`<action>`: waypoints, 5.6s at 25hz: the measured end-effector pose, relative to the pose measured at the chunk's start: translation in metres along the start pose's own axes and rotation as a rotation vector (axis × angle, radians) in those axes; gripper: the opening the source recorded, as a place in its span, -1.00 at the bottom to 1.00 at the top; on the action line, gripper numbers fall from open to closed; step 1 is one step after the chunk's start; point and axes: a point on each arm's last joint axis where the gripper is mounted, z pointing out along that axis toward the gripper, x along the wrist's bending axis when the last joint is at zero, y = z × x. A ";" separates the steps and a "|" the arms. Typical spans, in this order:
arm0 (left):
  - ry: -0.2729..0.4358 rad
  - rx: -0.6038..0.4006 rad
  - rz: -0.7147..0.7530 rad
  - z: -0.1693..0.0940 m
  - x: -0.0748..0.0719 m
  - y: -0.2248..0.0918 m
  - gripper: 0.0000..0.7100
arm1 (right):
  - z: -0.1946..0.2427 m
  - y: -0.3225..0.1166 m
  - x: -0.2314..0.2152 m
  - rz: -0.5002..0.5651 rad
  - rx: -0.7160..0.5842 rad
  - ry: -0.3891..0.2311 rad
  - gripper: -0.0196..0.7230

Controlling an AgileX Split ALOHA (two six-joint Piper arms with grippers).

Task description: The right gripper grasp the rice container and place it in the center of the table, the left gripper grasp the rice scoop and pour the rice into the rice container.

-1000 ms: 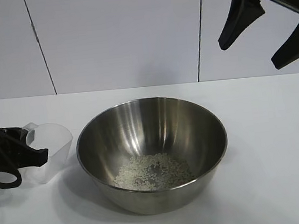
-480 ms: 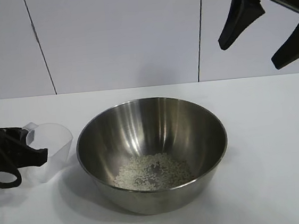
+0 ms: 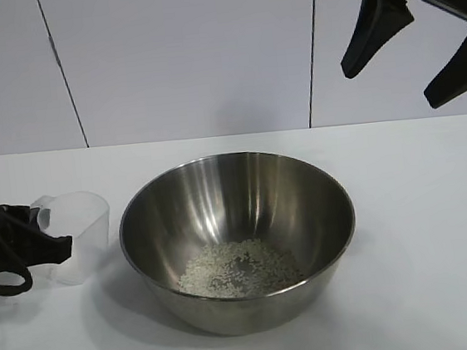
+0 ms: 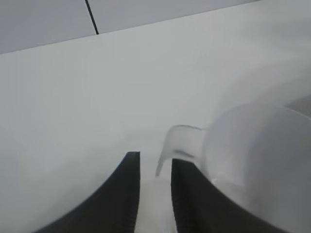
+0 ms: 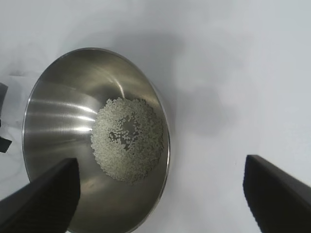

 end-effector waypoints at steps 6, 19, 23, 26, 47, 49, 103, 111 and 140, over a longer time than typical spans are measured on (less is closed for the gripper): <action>-0.002 0.016 0.003 -0.004 0.000 -0.004 -0.28 | 0.000 0.000 0.000 0.000 0.000 0.000 0.75; -0.008 0.101 0.021 -0.031 0.002 -0.026 0.26 | 0.000 0.000 0.000 -0.001 0.000 -0.001 0.75; 0.000 0.127 -0.016 -0.038 0.004 -0.031 0.48 | 0.000 0.000 0.000 -0.002 0.001 -0.002 0.75; 0.016 0.151 -0.042 -0.044 0.005 -0.035 0.53 | 0.000 0.000 0.000 -0.002 0.001 -0.002 0.75; 0.111 0.025 -0.111 -0.061 0.019 -0.005 0.54 | 0.000 0.000 -0.001 -0.011 -0.001 -0.013 0.75; 0.113 0.006 -0.116 -0.063 0.020 -0.002 0.54 | 0.000 0.000 -0.001 -0.011 -0.002 -0.014 0.75; -0.452 0.557 -0.457 -0.075 -0.010 0.216 0.95 | 0.000 0.000 0.003 0.033 -0.003 0.038 0.78; -0.485 0.581 -0.492 -0.063 -0.016 0.213 0.95 | 0.000 0.000 0.004 0.035 0.005 0.043 0.78; -0.488 0.593 -0.563 -0.053 -0.020 0.209 0.95 | 0.000 0.002 0.004 0.038 -0.017 0.040 0.78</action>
